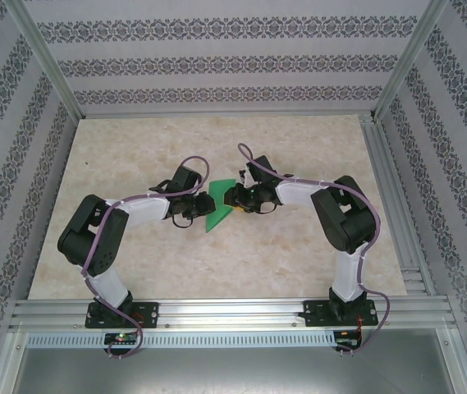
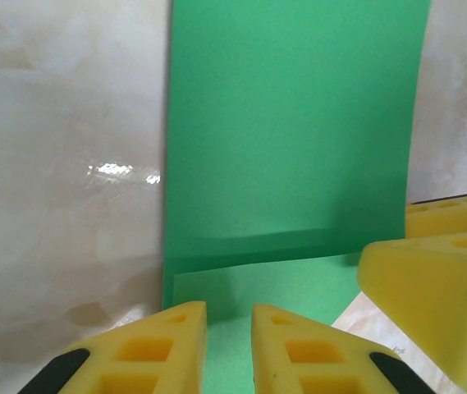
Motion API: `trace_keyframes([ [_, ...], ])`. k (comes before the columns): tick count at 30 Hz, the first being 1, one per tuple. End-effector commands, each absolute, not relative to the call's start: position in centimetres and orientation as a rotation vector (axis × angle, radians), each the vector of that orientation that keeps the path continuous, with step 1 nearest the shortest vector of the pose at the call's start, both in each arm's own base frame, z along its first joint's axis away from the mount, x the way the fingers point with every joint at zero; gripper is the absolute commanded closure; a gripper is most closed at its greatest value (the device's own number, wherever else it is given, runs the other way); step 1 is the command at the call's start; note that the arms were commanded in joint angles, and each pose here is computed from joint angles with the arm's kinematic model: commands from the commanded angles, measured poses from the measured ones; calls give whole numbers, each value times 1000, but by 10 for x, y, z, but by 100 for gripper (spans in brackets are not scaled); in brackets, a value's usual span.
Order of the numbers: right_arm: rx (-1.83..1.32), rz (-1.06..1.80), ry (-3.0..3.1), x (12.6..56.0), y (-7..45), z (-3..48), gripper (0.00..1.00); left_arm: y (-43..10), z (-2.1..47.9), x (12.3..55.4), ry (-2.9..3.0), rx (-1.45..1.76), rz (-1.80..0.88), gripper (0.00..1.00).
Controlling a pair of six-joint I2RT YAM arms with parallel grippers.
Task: Fold a paper plane with a square sheet of paper (pick it up from the middle)
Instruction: Fourth fold the wing at the center of the table.
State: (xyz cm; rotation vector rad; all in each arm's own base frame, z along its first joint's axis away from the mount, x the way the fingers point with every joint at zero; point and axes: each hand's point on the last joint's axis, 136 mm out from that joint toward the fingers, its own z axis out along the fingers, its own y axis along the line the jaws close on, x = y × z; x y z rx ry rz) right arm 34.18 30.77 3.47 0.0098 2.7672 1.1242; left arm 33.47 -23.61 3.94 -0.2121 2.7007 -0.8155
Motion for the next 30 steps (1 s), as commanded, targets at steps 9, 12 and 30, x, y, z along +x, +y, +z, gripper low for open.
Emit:
trace_keyframes([
  [9,34,1189,2719,350,321,43,88,-229,44,341,2673,-238,-812,76],
  [12,72,1152,2691,353,314,51,93,-229,53,342,2653,-219,-817,73],
  [30,361,744,2478,355,245,131,97,-224,136,347,2356,1,-828,23],
])
